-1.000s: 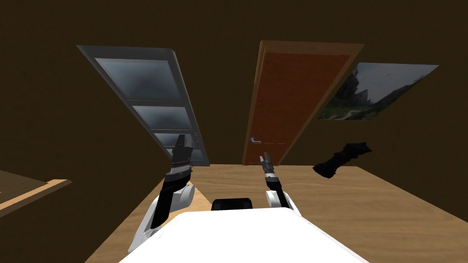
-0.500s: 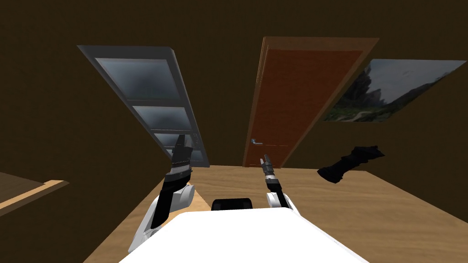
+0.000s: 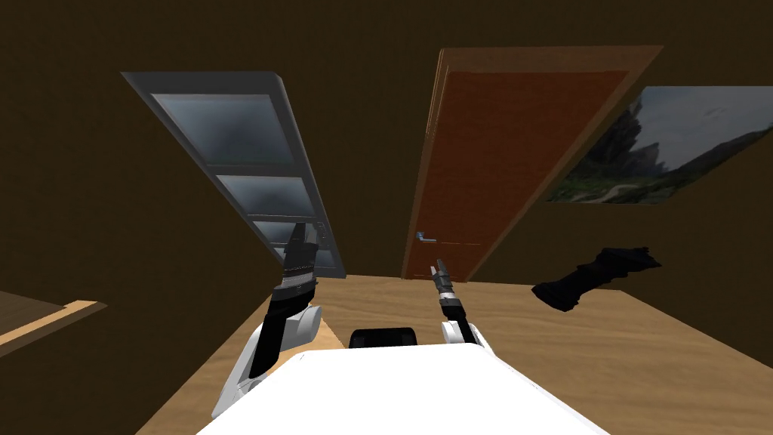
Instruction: Pull the door open
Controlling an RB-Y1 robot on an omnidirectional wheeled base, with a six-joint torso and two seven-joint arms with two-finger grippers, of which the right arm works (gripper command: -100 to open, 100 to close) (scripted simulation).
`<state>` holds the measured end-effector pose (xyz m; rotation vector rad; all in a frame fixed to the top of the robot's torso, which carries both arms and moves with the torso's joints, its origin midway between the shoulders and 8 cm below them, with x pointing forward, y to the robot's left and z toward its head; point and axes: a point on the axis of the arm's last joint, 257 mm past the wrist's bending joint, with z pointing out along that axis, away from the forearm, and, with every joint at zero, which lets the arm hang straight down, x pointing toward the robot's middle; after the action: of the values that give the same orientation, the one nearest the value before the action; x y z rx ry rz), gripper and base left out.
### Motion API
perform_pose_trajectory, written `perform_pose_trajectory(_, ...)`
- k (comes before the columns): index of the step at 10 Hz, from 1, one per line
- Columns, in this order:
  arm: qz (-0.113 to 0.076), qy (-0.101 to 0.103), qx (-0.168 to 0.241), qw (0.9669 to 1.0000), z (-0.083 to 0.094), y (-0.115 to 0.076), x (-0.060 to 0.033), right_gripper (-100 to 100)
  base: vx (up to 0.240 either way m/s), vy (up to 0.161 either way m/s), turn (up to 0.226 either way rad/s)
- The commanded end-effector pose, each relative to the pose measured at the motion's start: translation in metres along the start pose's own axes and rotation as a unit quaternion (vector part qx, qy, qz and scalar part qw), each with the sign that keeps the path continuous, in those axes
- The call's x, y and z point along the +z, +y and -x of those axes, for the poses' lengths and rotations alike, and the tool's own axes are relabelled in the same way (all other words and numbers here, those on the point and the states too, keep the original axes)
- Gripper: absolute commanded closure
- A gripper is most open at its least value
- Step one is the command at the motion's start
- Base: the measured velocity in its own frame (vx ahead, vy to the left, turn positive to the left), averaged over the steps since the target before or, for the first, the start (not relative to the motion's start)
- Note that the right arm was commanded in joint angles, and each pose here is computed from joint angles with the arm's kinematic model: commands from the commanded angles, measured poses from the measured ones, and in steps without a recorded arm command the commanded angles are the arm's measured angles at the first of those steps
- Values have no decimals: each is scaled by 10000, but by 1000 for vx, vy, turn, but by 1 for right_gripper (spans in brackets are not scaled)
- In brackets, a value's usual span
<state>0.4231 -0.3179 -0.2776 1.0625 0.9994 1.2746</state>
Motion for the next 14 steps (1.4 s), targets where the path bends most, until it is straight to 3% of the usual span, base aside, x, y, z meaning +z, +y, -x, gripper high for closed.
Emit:
perform_pose_trajectory(1, -114, -37, -8, 9999, 63, -111, -49, -100, 91, -33, 47)
perform_pose_trajectory(8, -578, -206, -49, 9981, 298, -555, -233, -100, 95, -37, 42)
perform_pose_trajectory(14, -996, -387, -84, 9942, 521, -921, -443, -100, 128, -52, 47)
